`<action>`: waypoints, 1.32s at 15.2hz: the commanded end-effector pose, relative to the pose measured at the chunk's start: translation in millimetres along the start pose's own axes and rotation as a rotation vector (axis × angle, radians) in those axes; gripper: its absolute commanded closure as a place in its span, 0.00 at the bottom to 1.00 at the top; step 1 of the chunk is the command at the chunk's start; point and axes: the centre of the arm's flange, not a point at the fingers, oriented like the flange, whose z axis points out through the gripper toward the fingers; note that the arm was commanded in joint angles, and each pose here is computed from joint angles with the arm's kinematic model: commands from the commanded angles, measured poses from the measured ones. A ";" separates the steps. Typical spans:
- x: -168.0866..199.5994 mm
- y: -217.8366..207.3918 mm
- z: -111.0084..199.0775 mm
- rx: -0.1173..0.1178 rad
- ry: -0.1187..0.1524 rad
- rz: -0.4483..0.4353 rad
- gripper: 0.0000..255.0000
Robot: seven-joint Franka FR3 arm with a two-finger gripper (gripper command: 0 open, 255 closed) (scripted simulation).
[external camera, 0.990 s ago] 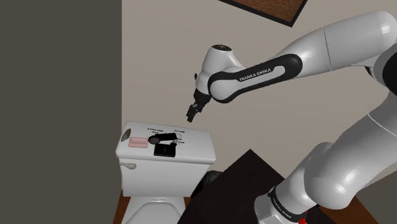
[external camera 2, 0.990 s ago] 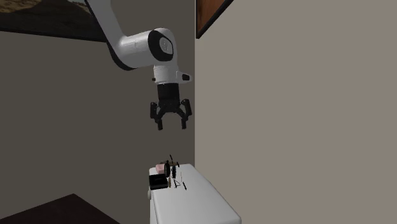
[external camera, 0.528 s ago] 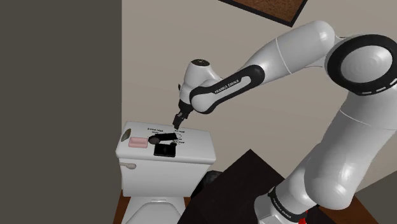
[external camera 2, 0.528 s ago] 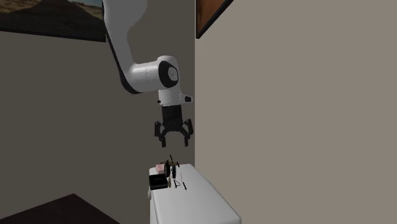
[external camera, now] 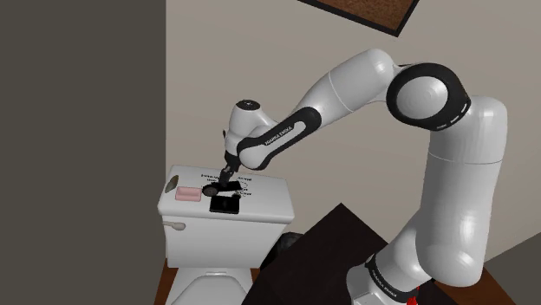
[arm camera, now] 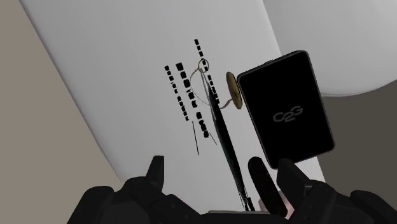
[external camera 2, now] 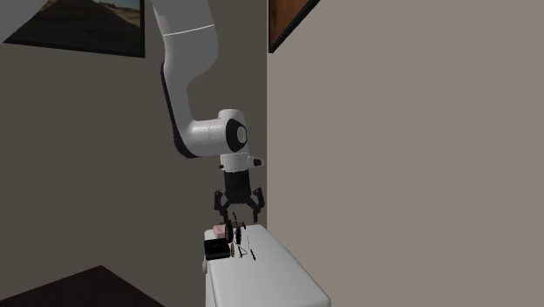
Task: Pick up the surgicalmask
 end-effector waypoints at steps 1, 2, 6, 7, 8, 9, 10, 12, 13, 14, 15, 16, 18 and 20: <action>1.7 -0.7 11.2 0.000 0.000 -0.003 0.00; 1.5 -1.1 16.4 0.000 0.000 -0.003 0.00; 0.9 -2.7 35.2 0.000 0.000 -0.003 0.00; 1.0 -2.6 35.2 0.000 0.000 -0.003 0.00; 1.2 -2.2 35.5 0.000 0.000 -0.003 1.00; 0.8 -1.9 35.8 0.000 0.000 -0.003 1.00; 0.8 -1.7 35.7 0.000 0.000 -0.003 1.00; 0.9 -1.7 35.9 0.000 0.000 -0.003 1.00; 0.9 -1.9 35.9 0.000 0.000 -0.003 1.00; 0.7 -1.8 35.9 0.000 0.000 -0.003 1.00; 0.8 -1.8 35.7 0.000 0.000 -0.003 1.00; 0.9 -1.8 35.5 0.000 0.000 -0.003 1.00; 1.1 -2.2 30.0 0.000 0.000 -0.003 1.00; 1.5 -1.4 19.5 0.000 0.000 -0.003 1.00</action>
